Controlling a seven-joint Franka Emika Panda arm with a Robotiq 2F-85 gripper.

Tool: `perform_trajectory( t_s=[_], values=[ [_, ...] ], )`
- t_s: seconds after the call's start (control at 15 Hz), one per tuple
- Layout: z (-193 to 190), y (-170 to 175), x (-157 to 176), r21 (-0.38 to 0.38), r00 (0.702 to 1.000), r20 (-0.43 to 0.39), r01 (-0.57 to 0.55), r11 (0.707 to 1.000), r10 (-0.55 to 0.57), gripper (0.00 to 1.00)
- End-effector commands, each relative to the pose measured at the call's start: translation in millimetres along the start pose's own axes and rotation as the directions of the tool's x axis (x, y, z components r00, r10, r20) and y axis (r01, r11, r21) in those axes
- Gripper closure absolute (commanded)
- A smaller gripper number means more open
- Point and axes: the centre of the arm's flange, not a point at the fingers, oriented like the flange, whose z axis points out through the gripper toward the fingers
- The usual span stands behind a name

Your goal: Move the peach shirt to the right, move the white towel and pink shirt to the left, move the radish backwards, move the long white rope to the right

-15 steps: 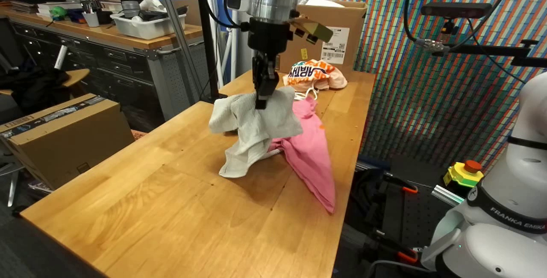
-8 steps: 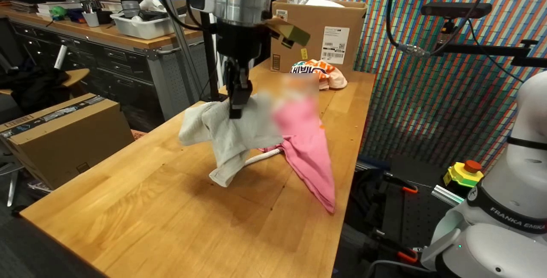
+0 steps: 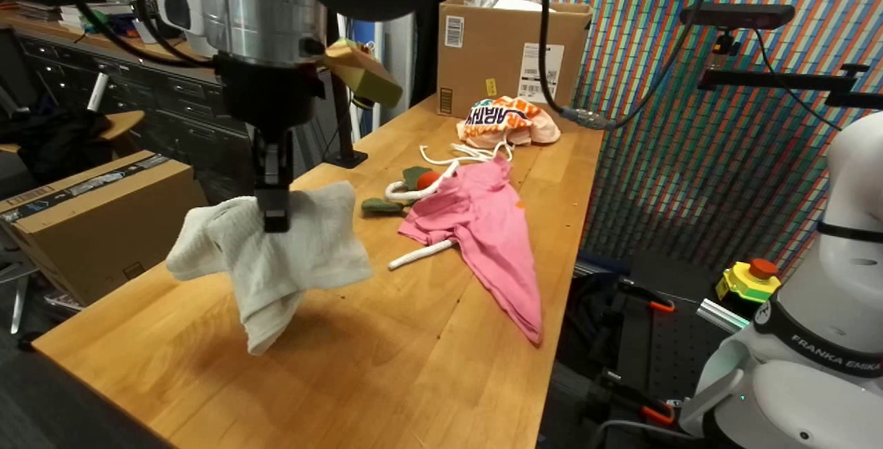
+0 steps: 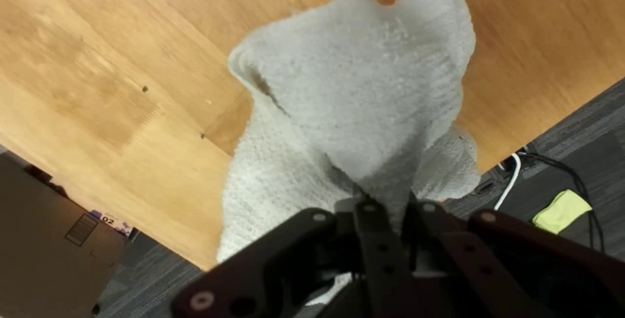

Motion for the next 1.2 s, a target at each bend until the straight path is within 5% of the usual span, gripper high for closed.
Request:
perform_trajectory(
  t_s=[0.0, 0.47, 0.53, 1.13],
  values=[
    [2, 16, 41, 0.017, 0.998, -0.061, -0.025, 1.000, 0.026, 0.93],
    [12, 48, 44, 0.066, 0.955, -0.257, -0.133, 0.989, 0.145, 0.93],
    [13, 51, 43, 0.061, 0.950, -0.273, -0.139, 0.988, 0.151, 0.73],
    [8, 79, 26, -0.010, 0.954, -0.244, -0.180, 0.984, 0.172, 0.05]
  ],
)
